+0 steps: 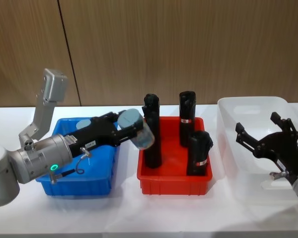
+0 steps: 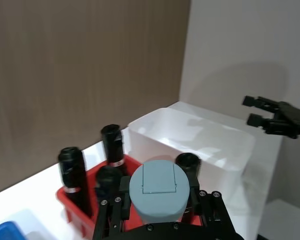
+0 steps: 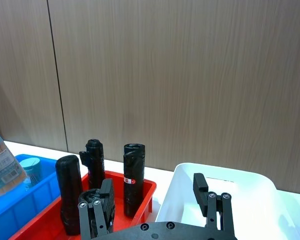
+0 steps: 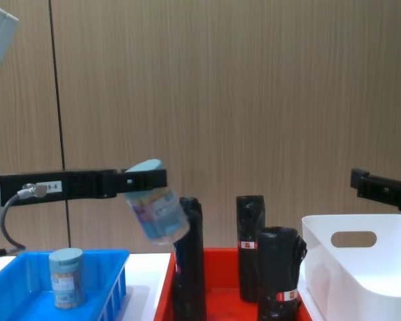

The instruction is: Pick the cotton swabs from the blue box and place them into the white box.

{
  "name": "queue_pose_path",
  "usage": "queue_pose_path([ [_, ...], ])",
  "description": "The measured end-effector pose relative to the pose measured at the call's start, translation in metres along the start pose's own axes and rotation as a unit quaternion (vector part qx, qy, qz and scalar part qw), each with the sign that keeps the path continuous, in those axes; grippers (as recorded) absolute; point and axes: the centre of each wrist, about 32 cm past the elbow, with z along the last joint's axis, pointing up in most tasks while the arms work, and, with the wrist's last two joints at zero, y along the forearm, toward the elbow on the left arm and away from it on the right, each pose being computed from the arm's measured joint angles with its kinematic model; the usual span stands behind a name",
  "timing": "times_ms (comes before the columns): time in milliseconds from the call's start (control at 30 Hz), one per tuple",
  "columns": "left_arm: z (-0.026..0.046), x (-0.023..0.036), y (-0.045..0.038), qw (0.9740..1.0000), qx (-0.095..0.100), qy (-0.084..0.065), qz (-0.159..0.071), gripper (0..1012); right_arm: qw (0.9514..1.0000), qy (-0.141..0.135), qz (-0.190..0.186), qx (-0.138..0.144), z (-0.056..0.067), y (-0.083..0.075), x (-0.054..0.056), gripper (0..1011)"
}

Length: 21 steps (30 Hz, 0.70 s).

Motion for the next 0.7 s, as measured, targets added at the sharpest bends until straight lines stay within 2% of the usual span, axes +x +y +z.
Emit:
queue_pose_path([
  [100,-0.0032,0.0026,-0.0036,0.9994,-0.005,0.011,-0.032,669,1.0,0.0,0.0,0.0,0.0,0.0,0.0,1002],
  [267,-0.0063,0.0049,-0.0095,0.9976,-0.009,0.02,-0.065,669,1.0,0.0,0.0,0.0,0.0,0.0,0.0,1002],
  [433,-0.0096,0.0069,-0.0172,0.9942,-0.012,0.028,-0.103,669,1.0,0.0,0.0,0.0,0.0,0.0,0.0,1002],
  [700,-0.0122,0.009,-0.0268,0.9894,-0.012,0.033,-0.141,669,1.0,0.0,0.0,0.0,0.0,0.0,0.0,1002],
])
